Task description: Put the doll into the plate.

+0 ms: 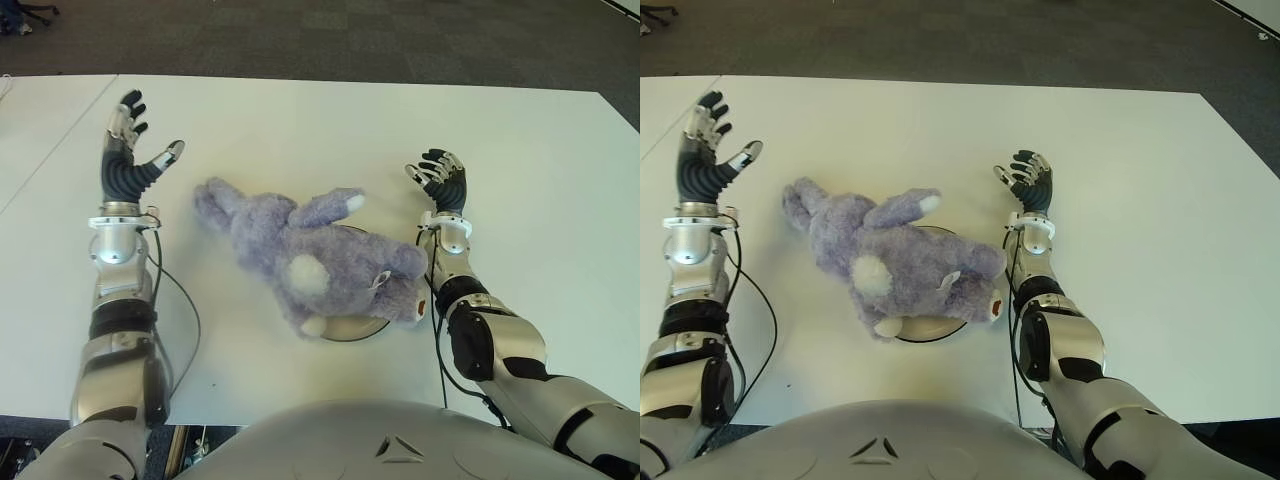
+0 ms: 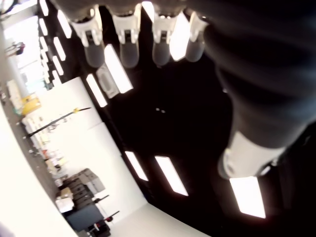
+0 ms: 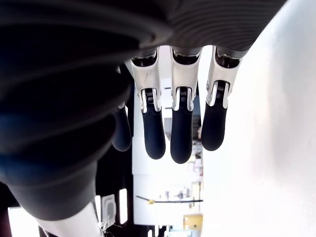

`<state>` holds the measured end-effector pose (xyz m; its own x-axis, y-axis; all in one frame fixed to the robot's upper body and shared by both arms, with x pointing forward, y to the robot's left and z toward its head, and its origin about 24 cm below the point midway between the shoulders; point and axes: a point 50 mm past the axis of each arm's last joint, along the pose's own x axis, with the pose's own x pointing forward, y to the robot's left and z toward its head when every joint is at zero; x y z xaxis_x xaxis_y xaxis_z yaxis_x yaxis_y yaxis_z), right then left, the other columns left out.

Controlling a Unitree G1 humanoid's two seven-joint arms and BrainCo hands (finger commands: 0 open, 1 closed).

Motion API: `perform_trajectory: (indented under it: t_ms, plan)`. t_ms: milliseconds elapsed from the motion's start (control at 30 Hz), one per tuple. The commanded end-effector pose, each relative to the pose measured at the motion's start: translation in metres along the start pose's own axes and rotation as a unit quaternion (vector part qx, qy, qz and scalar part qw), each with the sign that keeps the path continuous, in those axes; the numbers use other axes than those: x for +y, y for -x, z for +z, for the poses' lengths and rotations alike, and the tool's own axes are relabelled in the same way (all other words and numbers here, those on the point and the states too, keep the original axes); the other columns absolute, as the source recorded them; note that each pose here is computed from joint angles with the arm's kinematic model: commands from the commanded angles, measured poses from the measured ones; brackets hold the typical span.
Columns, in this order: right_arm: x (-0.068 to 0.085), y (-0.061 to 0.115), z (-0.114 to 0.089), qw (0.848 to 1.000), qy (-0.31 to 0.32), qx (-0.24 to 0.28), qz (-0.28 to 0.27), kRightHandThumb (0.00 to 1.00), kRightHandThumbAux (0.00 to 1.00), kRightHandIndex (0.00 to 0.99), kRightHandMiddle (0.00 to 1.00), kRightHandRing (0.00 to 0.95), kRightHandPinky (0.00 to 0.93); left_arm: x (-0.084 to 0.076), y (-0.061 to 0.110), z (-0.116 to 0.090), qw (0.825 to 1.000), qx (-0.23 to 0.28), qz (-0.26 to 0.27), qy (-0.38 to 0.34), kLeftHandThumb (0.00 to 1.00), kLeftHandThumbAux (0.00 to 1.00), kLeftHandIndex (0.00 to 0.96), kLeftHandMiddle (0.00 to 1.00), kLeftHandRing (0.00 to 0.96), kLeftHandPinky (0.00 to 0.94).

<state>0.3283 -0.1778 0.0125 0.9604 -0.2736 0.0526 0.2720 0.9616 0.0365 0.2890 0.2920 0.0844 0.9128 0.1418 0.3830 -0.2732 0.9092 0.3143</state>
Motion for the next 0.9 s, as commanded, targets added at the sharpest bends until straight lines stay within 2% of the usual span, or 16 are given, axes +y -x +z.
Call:
perform_trajectory:
  t_ms: [33,200,300,533,700,900]
  plan:
    - [-0.024,0.115,-0.109,0.967,0.022,0.250,-0.037,0.143,0.865,0.309,0.323,0.334,0.337,-0.049,0.011,-0.037,0.994,0.104,0.007,0.025,0.202,0.734,0.000,0.049,0.060,0.090]
    - [-0.023,0.115,-0.108,0.969,0.013,0.244,-0.035,0.156,0.875,0.306,0.327,0.336,0.357,-0.070,0.020,-0.049,0.988,0.153,-0.006,0.021,0.129,0.708,0.000,0.002,0.021,0.040]
    - [-0.023,0.114,-0.108,0.969,0.012,0.245,-0.034,0.154,0.874,0.293,0.326,0.340,0.352,-0.078,0.021,-0.051,0.986,0.164,-0.013,0.023,0.096,0.687,0.000,0.000,0.005,0.028]
    - [-0.023,0.113,-0.108,0.968,0.003,0.246,-0.037,0.197,0.874,0.293,0.332,0.345,0.355,-0.103,0.036,-0.073,0.955,0.288,-0.053,0.045,0.046,0.693,0.000,0.000,0.000,0.024]
    - [-0.024,0.112,-0.107,0.969,-0.001,0.245,-0.039,0.210,0.858,0.291,0.337,0.351,0.352,-0.111,0.040,-0.077,0.943,0.322,-0.068,0.055,0.014,0.711,0.000,0.000,0.009,0.063]
    - [-0.024,0.112,-0.107,0.969,-0.007,0.244,-0.039,0.209,0.848,0.286,0.336,0.350,0.344,-0.109,0.047,-0.083,0.932,0.352,-0.074,0.048,0.000,0.707,0.000,0.001,0.029,0.089]
